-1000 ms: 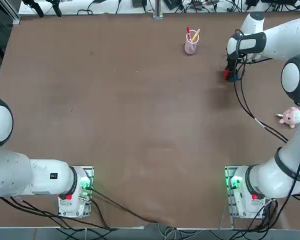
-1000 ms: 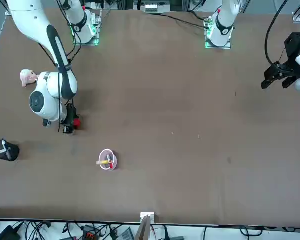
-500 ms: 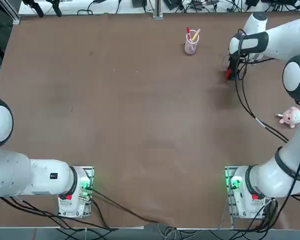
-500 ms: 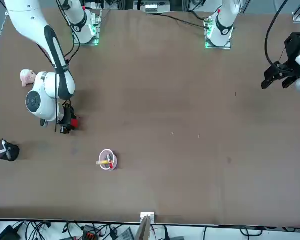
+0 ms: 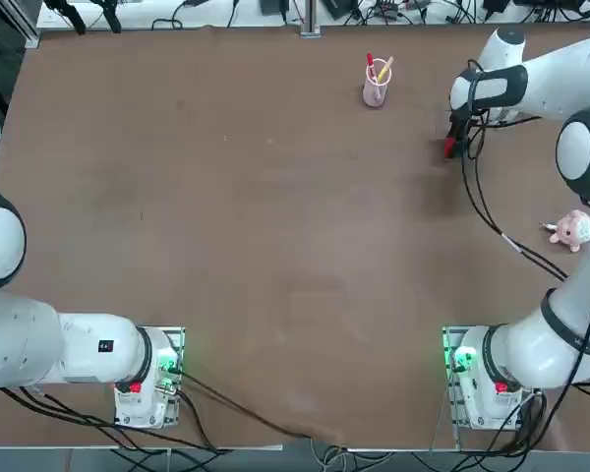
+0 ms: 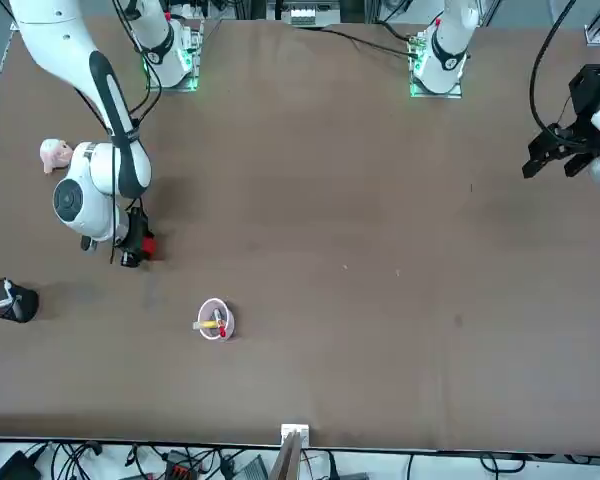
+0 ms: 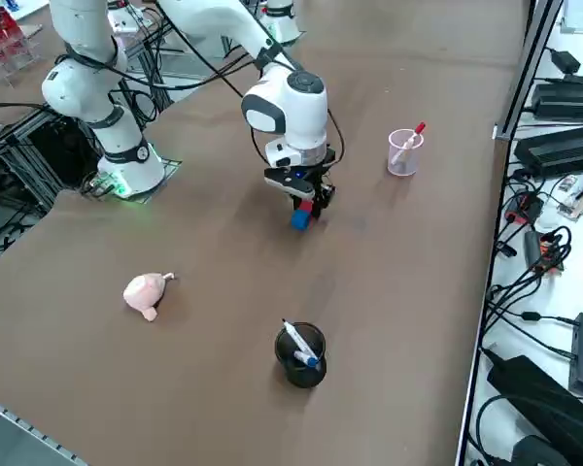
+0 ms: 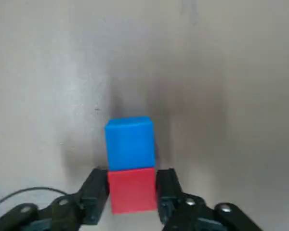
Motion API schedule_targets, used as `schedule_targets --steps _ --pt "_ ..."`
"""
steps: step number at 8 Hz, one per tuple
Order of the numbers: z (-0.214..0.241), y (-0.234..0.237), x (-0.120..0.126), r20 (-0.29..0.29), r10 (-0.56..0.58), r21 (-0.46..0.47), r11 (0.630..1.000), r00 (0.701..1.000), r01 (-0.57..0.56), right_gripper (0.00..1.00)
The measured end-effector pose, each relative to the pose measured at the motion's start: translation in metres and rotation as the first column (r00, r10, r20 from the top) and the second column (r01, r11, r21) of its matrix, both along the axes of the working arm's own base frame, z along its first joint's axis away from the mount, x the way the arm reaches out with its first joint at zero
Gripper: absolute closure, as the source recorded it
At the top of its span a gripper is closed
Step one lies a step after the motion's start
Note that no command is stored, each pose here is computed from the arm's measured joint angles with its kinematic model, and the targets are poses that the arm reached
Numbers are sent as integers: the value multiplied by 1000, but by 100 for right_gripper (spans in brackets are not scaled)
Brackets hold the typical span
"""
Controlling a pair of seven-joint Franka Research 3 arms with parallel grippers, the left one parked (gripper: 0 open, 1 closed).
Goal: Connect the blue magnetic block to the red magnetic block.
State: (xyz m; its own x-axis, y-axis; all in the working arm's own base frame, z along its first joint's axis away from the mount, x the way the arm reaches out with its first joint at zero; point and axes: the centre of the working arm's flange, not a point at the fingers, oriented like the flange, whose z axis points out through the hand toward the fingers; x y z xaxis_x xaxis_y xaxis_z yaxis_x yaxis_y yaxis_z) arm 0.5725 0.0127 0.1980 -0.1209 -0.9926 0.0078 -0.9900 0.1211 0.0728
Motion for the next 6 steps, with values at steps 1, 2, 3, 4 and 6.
schedule_targets --steps 1,2,3,4,6 --pt "5 0 1 6 20 3 1000 1000 -20 17" --pt "16 1 3 9 50 10 999 999 -50 1" --pt "33 2 5 -2 84 22 996 997 -83 0" --pt "55 4 9 -21 124 37 992 992 -123 0" --pt "112 9 22 -47 253 78 965 966 -249 0"
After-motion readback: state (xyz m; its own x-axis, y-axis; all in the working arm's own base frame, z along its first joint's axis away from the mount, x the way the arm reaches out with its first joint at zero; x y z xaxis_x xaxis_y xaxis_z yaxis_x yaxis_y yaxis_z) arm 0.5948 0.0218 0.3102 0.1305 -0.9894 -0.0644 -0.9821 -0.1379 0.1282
